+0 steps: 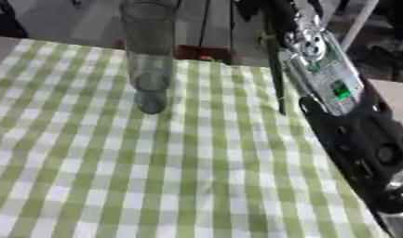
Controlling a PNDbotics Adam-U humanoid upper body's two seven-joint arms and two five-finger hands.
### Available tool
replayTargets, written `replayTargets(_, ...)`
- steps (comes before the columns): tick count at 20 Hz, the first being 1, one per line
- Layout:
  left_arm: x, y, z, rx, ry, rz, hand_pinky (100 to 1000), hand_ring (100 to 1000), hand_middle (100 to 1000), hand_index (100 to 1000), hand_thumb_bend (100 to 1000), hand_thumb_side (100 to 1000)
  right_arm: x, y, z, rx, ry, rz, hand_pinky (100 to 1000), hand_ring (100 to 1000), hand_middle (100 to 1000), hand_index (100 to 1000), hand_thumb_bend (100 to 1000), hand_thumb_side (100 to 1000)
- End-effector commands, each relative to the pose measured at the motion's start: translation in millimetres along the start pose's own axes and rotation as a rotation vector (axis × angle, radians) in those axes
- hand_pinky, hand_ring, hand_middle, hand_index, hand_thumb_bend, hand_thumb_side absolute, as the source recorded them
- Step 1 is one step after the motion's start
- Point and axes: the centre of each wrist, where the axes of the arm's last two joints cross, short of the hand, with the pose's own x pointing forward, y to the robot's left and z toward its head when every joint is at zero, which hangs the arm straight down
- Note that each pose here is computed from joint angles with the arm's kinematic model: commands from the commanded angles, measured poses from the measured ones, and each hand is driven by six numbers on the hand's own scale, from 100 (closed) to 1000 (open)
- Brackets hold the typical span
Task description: Arrange flowers into the vase.
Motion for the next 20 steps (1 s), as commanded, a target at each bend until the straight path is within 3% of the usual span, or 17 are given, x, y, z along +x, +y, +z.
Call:
replayTargets(1, 4, -0.5, -3, -0.009, -0.014, 0.002, 529, 838, 921, 939, 100, 838, 16, -1.5, -14, -0.063, -0.046, -0.085, 100, 100, 100, 100, 197, 696)
replayTargets(9, 4, -2.4, -2, -0.017, -0.009, 0.013, 529, 839, 921, 939, 100, 837, 31, 17.2, -46, -0.159, -0.154, -0.262, 100, 100, 100, 100, 123, 698)
replayTargets(20, 4, -4.0, -3, -0.03, -0.007, 0.025, 527, 839, 922, 938, 100, 838, 48, 22.2, -86, -0.301, -0.357, -0.343, 100, 100, 100, 100, 100, 725)
